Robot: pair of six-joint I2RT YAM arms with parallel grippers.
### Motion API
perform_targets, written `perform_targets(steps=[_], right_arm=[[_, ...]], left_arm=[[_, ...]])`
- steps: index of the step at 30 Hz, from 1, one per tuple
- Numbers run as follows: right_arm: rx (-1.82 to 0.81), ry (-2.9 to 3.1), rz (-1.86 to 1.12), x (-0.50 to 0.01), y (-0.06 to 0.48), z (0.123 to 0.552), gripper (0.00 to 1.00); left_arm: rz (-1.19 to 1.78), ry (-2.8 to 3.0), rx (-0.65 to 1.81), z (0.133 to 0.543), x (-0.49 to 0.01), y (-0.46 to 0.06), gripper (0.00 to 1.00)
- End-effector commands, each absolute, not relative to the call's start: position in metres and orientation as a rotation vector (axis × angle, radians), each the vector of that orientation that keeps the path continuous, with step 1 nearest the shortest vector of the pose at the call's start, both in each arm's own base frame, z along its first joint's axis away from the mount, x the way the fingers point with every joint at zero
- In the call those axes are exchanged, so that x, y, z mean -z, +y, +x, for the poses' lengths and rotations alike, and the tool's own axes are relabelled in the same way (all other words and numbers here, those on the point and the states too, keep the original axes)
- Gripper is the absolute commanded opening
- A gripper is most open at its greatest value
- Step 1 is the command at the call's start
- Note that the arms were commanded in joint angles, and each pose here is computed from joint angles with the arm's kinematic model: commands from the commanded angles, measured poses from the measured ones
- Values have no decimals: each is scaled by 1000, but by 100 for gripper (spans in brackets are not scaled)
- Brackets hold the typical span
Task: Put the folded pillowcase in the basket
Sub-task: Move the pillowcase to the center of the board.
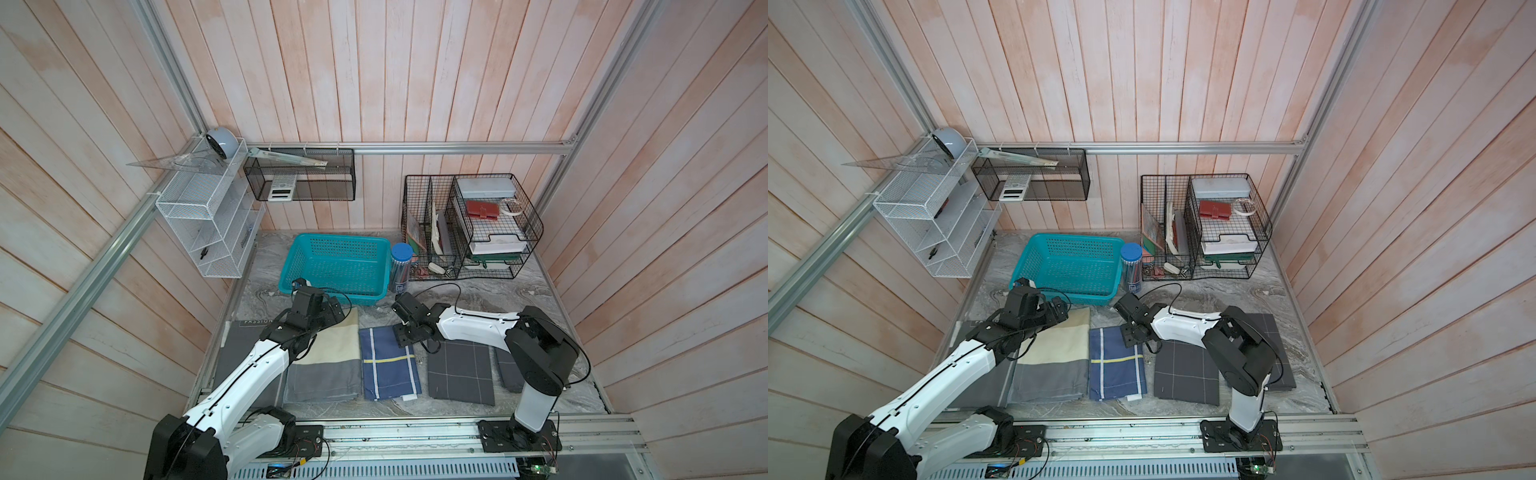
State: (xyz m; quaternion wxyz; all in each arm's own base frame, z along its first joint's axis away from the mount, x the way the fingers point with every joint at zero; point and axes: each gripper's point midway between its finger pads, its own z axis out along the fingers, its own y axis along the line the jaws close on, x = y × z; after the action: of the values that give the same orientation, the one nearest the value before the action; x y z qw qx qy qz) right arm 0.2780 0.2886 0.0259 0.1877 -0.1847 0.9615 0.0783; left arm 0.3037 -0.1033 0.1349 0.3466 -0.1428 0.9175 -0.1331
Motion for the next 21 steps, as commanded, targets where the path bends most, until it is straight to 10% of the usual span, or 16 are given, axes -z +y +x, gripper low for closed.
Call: perform_targets(steps=[1, 21], right_arm=[[-185, 2697, -570, -32, 278, 291, 58], [-285, 2428, -191, -114, 186, 241, 70]], left_arm=[[-181, 2414, 398, 307, -142, -136, 100], [640, 2504, 181, 315, -106, -278, 97]])
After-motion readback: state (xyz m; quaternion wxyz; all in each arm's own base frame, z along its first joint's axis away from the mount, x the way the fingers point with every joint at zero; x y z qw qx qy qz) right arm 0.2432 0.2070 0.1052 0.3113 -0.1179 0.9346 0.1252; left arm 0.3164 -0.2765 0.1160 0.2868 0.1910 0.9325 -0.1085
